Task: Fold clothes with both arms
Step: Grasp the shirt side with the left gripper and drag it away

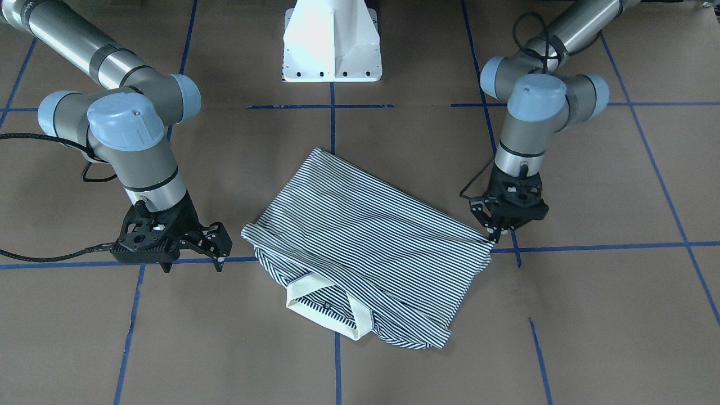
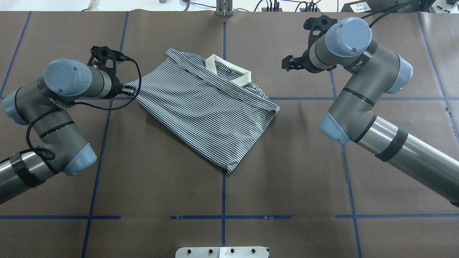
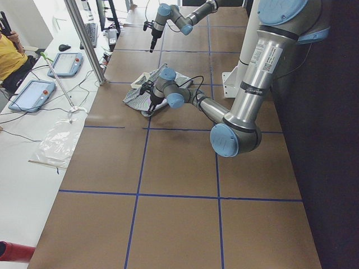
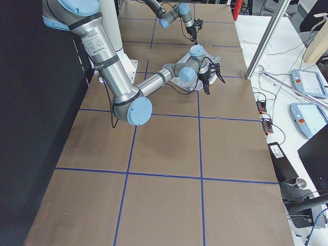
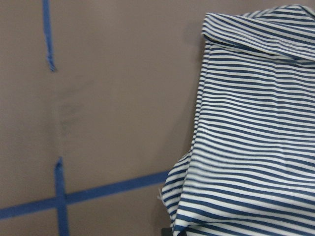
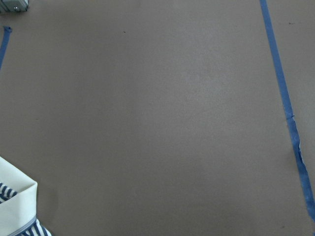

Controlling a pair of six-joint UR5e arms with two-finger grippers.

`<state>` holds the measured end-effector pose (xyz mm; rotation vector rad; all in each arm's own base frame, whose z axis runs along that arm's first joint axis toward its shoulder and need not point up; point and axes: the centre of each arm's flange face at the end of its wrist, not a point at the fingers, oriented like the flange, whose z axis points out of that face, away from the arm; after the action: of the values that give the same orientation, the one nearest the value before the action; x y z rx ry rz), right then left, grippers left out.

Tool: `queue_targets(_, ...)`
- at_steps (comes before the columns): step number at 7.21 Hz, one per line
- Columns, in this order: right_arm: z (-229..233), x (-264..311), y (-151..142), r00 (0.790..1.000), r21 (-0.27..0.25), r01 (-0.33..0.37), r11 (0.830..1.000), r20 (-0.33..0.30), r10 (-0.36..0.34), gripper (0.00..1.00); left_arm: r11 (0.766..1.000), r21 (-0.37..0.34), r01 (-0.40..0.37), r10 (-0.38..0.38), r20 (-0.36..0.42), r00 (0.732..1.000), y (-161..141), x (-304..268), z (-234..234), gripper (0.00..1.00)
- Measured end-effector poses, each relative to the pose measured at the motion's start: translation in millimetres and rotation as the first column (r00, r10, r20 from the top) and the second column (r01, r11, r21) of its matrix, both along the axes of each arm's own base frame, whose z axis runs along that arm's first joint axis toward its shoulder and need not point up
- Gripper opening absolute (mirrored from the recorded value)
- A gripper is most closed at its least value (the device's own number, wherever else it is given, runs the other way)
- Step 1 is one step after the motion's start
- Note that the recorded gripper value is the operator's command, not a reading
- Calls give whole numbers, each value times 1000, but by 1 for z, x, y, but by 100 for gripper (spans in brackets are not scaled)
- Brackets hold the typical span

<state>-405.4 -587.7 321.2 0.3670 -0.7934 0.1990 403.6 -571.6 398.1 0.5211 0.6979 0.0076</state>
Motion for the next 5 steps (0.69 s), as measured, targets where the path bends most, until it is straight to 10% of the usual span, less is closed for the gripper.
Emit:
queue_targets(3, -5, 8, 8, 1000, 8, -4, 1000, 13, 4, 100, 993, 67, 97, -100, 51, 994, -140, 0, 27, 13)
queue_targets(4, -8, 10, 13, 1000, 8, -6, 1000, 21, 6, 100, 990, 97, 98, -106, 83, 991, -160, -10, 39, 99)
queue_targets(5, -12, 5, 18, 999, -1, -10, 1000, 35, 10, 100, 989, 129, 75, -90, 114, 989, -166, -19, 47, 100)
